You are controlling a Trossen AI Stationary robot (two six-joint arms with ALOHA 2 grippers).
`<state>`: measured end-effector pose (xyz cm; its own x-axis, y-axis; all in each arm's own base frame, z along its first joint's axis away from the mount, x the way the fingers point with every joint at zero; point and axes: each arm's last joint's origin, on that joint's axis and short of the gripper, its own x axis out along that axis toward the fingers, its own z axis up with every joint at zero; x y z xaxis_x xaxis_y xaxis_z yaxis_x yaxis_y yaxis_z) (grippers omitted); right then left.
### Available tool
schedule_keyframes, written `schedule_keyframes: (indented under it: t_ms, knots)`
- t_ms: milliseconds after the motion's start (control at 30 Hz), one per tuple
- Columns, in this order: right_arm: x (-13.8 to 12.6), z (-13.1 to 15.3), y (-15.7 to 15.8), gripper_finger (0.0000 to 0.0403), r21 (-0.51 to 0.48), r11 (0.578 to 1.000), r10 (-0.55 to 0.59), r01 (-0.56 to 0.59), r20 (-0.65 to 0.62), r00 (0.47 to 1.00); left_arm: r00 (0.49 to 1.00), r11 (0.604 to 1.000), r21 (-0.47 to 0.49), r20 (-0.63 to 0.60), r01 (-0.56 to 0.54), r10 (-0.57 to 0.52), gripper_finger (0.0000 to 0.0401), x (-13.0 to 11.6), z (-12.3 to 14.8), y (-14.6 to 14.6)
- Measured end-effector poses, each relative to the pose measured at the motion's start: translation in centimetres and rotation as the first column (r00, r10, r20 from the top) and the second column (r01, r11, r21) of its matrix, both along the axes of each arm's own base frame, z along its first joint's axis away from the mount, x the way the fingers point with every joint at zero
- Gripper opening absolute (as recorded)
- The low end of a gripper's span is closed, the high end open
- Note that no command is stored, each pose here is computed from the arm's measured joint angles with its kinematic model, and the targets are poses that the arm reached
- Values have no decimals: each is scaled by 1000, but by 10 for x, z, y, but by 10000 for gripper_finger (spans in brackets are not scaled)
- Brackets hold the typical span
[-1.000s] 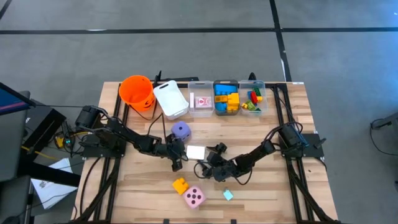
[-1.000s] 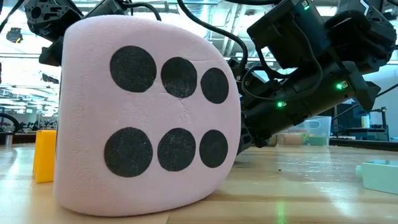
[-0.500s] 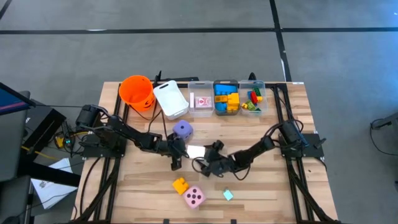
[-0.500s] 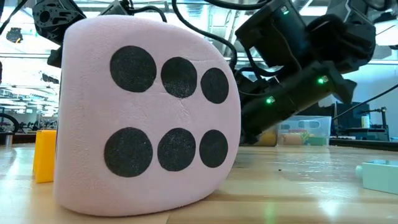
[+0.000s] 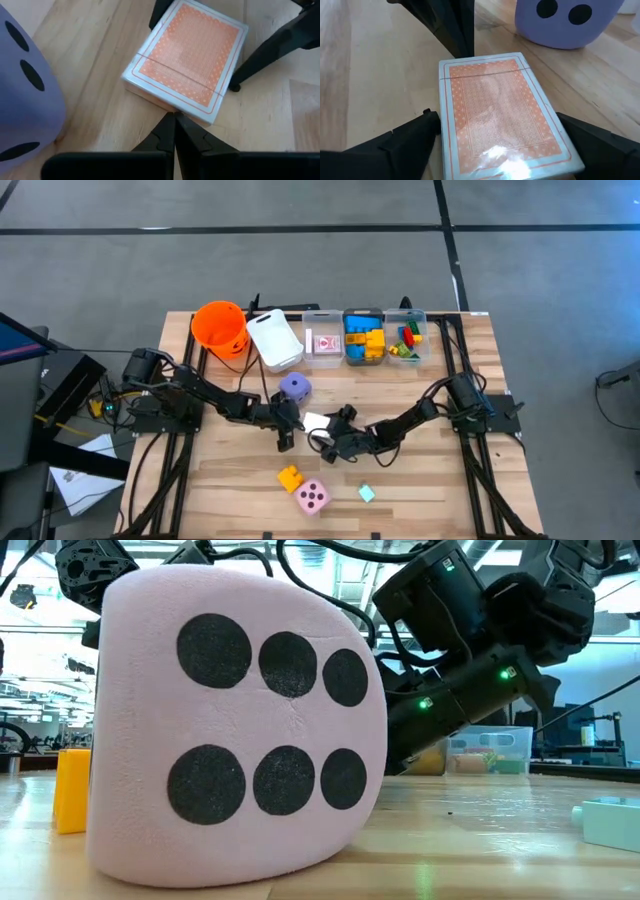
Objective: Pick & Place Toys
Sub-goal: Put the orange deck of cards into the left transparent bin
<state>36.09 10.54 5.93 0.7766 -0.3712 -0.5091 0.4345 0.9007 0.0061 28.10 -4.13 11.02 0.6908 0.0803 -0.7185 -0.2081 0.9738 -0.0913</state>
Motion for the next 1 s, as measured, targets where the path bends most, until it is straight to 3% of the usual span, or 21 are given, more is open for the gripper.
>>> schedule_keyframes:
  t_ms: [233,400,600,800,1000]
  knots:
    - [0,0,-2,303,7,1000,-17,17,0,1000,1000,1000,17,9,-17,17,0,0,0,1]
    - [-2,6,3,303,-34,999,31,-31,-20,999,999,1000,7,41,9,-9,0,-3,15,0]
    - [-11,37,12,303,-154,987,39,-45,-36,999,994,1000,7,110,9,-10,0,-23,62,3]
    - [-19,86,-3,303,-263,951,-152,161,54,987,980,994,70,185,-88,74,0,-55,103,12]
    - [-15,128,-58,303,-208,916,-313,343,164,935,960,989,73,258,-129,106,0,-71,122,15]
